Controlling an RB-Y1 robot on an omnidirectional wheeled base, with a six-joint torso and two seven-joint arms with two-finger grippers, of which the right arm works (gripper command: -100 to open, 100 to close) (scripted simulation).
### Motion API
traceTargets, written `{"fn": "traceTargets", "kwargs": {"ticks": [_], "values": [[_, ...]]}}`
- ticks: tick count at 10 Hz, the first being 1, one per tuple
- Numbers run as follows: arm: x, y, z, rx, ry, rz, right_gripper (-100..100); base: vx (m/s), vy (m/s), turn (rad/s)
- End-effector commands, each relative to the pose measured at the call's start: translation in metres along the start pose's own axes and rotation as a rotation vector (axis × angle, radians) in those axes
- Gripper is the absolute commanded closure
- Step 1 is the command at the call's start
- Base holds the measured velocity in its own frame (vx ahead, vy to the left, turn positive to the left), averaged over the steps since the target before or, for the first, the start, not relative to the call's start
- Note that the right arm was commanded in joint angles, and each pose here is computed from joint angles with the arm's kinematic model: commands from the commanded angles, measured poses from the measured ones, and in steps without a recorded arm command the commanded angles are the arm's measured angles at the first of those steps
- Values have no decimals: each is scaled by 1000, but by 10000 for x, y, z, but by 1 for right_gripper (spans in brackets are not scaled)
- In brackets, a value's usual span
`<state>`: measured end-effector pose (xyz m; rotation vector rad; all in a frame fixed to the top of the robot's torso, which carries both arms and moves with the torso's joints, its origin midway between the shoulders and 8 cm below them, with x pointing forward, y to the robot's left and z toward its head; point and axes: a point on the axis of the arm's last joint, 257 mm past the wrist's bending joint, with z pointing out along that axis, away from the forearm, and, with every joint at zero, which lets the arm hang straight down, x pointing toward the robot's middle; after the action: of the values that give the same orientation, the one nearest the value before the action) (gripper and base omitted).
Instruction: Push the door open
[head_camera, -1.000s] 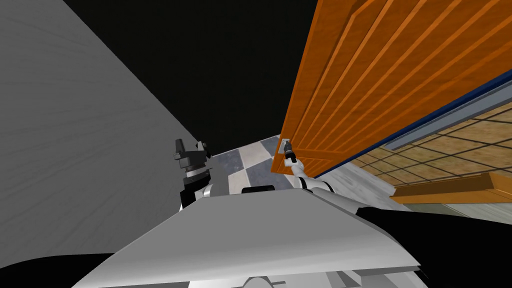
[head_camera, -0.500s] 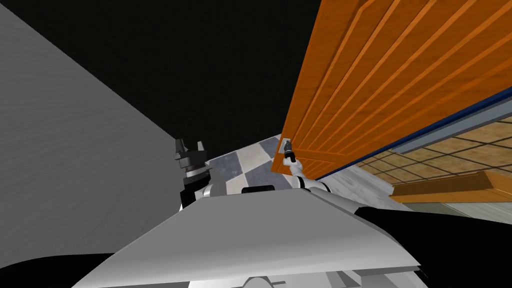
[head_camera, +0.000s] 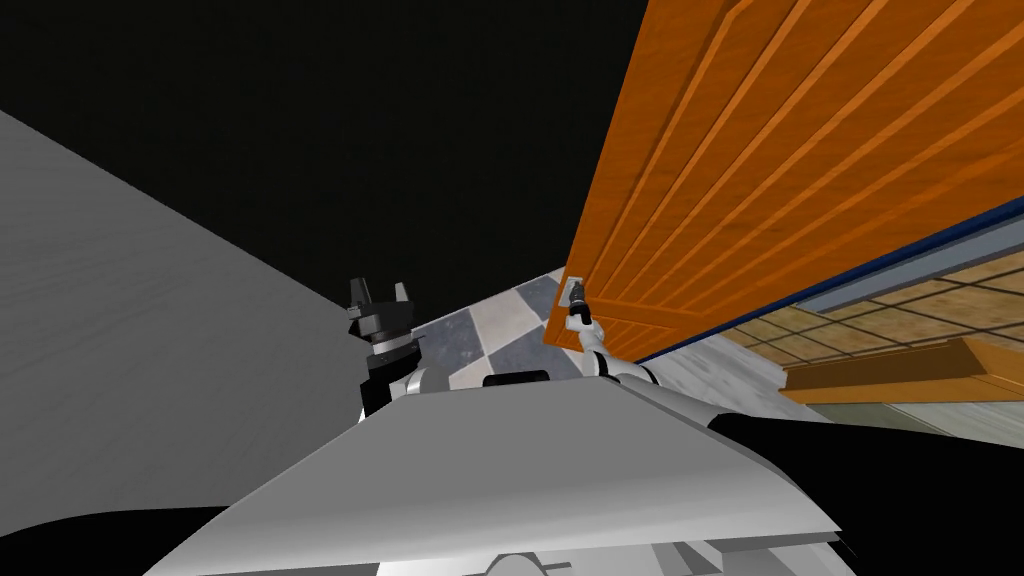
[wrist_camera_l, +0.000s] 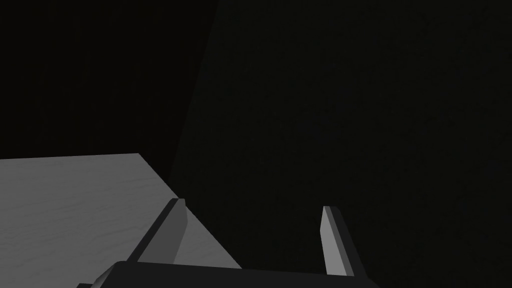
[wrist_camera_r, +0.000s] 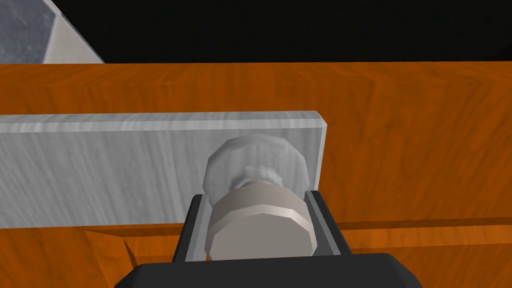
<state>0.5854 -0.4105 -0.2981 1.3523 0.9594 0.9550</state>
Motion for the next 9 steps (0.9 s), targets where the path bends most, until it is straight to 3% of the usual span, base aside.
{"fn": "traceTargets", "kwargs": {"ticks": [1,9], "values": [[-87,1,0,0,-16,0,100,107,27,-34],[-612,10,-20,-2,-110,1,100,186,41,-47]]}}
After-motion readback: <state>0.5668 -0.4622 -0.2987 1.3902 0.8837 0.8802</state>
